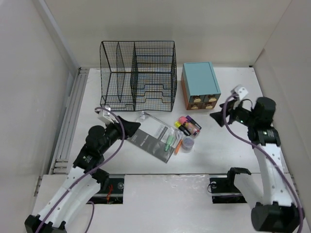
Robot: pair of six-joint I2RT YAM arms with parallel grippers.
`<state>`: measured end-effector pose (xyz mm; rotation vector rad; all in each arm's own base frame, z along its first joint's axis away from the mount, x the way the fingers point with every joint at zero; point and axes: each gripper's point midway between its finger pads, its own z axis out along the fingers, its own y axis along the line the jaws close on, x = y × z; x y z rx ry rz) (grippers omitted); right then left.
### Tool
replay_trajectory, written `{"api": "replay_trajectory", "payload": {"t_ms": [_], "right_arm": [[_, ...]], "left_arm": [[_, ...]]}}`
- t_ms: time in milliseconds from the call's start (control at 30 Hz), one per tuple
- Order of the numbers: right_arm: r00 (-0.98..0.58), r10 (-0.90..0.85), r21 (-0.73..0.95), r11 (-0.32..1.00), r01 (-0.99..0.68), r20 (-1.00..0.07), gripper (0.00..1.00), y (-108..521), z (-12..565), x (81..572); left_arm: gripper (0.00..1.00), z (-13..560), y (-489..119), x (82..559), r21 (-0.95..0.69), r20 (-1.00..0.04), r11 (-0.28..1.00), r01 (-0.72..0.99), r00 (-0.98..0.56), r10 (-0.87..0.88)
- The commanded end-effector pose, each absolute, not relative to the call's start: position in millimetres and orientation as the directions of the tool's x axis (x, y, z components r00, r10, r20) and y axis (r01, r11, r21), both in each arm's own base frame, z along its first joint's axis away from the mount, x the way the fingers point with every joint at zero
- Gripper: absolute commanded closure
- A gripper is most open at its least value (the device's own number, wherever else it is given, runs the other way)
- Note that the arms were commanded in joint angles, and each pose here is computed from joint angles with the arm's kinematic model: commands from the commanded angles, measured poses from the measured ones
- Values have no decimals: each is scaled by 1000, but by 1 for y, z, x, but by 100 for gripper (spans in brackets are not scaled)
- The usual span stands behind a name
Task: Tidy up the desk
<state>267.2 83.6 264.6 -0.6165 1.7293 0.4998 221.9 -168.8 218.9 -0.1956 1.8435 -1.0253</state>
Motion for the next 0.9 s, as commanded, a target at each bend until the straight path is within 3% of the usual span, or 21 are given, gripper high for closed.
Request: {"api": "replay_trajectory", "payload": {"t_ms": [0,100,267,433,867], "right_arm": [[-142,-193,12,552,-833,-971,24,142,259,259],[-154,-274,10,462,-887,-949,14,189,239,266],[-186,-388,-4,438,-899,-903,0,233,205,295],[-164,-454,-75,465,-882,-876,0,274,178,327],[-370,-474,17,597,-802,-799,0,309,93,373]], "left_arm": [[45,188,-168,224,-812,-556,556,180,-531,-640],[41,170,-170,231,-803,-548,581,133,-550,-630],[40,134,-185,234,-801,-488,597,29,-609,-625],[40,115,-190,234,-811,-438,583,-53,-605,-664],[33,95,-210,206,-798,-404,591,-116,-625,-668]]}}
